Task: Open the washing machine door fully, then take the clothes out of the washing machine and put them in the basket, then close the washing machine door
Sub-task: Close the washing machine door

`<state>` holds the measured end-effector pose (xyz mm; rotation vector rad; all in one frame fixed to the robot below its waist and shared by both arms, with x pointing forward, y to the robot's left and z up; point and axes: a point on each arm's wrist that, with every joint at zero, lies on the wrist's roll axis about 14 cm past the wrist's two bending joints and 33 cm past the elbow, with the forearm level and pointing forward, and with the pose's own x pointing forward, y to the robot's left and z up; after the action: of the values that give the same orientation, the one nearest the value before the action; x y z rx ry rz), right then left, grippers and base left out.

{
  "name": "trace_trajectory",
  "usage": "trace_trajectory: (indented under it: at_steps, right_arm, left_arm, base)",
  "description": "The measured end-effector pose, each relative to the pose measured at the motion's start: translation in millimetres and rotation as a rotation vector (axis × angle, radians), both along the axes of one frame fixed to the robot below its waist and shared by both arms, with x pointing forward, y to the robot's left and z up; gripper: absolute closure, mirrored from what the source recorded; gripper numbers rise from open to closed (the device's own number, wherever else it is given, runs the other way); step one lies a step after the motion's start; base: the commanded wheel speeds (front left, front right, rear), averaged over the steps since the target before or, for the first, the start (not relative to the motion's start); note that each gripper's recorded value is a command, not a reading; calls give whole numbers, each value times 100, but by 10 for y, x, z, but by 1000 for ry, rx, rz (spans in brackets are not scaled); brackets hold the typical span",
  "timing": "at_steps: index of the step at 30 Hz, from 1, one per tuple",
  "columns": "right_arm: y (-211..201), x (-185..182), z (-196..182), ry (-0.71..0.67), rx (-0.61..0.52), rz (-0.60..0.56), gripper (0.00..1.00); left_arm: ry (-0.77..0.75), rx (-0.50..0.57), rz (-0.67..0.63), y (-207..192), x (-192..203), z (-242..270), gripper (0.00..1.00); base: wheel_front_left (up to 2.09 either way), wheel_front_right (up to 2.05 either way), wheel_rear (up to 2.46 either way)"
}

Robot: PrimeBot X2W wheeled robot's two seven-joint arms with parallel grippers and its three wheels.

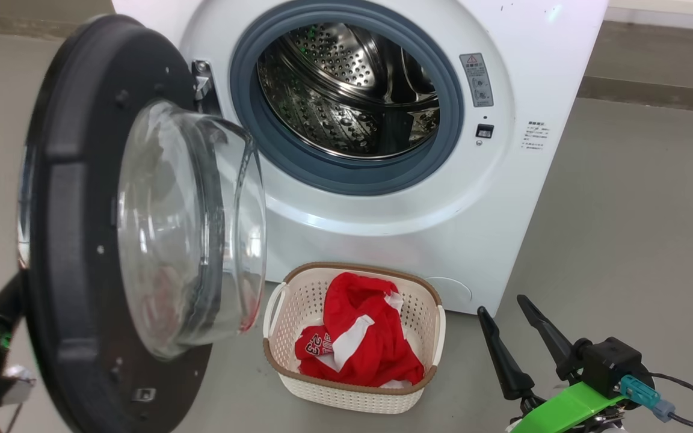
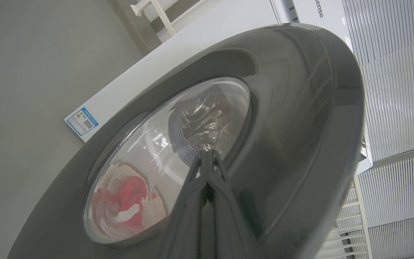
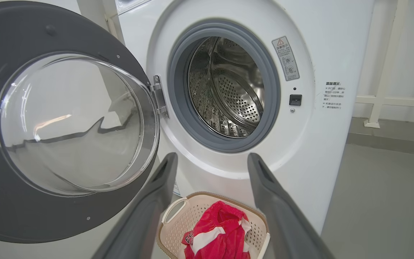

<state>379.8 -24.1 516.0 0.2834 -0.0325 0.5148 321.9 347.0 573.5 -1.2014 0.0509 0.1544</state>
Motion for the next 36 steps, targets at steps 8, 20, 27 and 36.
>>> trace_trajectory:
  at_steps: [8,20,27,36]
  right_arm:
    - [-27,-1,-46,15,4,-10,0]
    - [-149,11,-121,38,7,-48,0]
    - [-240,12,-125,39,9,-75,0]
    - [-342,5,-136,42,10,-104,0]
  left_arm:
    - [-18,-3,-73,-325,53,47,100]
    - [-34,-88,-155,-838,255,-33,100]
    - [-42,-117,-192,-1075,322,-60,100]
    - [-55,-154,-220,-1238,385,-51,100]
  base:
    - [0,0,0]
    - [0,0,0]
    - [0,0,0]
    - [0,0,0]
